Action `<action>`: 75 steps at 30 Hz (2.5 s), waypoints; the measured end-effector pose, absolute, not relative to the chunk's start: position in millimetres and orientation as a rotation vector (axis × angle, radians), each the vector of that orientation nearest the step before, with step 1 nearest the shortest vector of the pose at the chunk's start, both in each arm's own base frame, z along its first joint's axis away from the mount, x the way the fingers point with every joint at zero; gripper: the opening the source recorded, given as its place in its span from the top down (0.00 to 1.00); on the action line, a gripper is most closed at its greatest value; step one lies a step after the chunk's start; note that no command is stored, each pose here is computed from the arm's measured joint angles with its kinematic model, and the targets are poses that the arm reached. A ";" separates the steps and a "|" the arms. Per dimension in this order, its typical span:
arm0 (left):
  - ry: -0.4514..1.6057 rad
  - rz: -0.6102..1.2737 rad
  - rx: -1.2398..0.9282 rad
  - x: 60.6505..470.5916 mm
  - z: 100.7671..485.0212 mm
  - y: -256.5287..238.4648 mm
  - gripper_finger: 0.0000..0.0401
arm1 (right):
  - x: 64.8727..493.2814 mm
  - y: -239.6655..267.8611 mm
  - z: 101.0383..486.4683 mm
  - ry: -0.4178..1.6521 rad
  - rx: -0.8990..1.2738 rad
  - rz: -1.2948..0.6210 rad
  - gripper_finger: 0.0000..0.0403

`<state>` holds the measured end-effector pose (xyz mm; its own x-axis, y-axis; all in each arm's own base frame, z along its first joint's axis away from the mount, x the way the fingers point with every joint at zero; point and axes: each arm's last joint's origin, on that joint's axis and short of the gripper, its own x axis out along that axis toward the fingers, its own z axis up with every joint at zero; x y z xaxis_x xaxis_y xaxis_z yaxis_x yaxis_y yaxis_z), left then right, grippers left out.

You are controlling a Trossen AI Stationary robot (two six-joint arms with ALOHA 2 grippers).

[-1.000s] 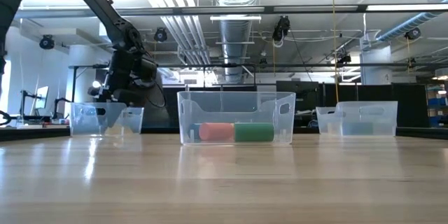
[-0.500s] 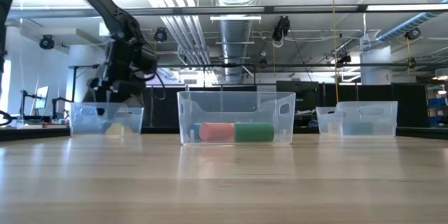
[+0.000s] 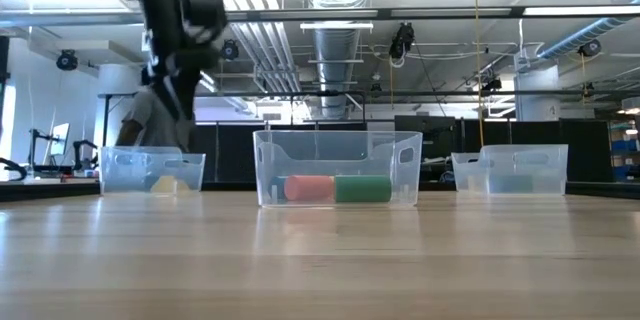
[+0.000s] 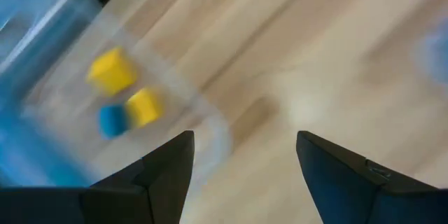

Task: Sort blocks by size
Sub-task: Put the green triangle block into the left transparent bin

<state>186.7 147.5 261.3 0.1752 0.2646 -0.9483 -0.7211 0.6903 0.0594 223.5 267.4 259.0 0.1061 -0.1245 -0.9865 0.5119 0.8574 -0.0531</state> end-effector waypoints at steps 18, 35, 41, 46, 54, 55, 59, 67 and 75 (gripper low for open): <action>0.600 -0.105 -0.016 213.1 223.4 -105.6 0.42 | 191.1 308.5 179.3 1.991 0.186 -0.496 0.32; 0.295 -0.392 0.096 228.2 112.1 -210.6 0.42 | 163.2 247.7 155.6 1.916 0.822 -0.742 0.39; 0.331 -0.397 0.140 239.4 96.8 -221.4 0.42 | 153.2 235.3 140.3 1.993 0.890 -0.804 0.34; 0.302 -0.415 0.158 239.8 107.6 -222.2 0.42 | 157.8 242.4 137.0 1.987 0.993 -0.663 0.31; 0.294 -0.416 0.152 237.3 111.6 -219.9 0.42 | 158.6 243.8 123.3 1.990 0.982 -0.708 0.34; 0.294 -0.416 0.152 237.3 111.5 -219.9 0.42 | 158.7 243.9 122.1 1.995 0.979 -0.708 0.35; 0.296 -0.414 0.150 237.2 111.3 -219.7 0.42 | 160.6 246.5 120.7 1.993 0.999 -0.679 0.38; 0.299 -0.411 0.144 237.2 111.1 -219.6 0.42 | 162.1 246.4 121.6 1.986 1.001 -0.653 0.44; 0.299 -0.411 0.144 237.1 111.1 -219.7 0.42 | 171.1 237.9 125.2 1.963 0.960 -0.619 0.42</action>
<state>237.1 -219.7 111.1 0.8736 -0.3713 -0.3146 0.4134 0.9073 0.0772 171.1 237.9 125.2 -0.3509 0.3926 -0.8501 0.8092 0.5840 -0.0644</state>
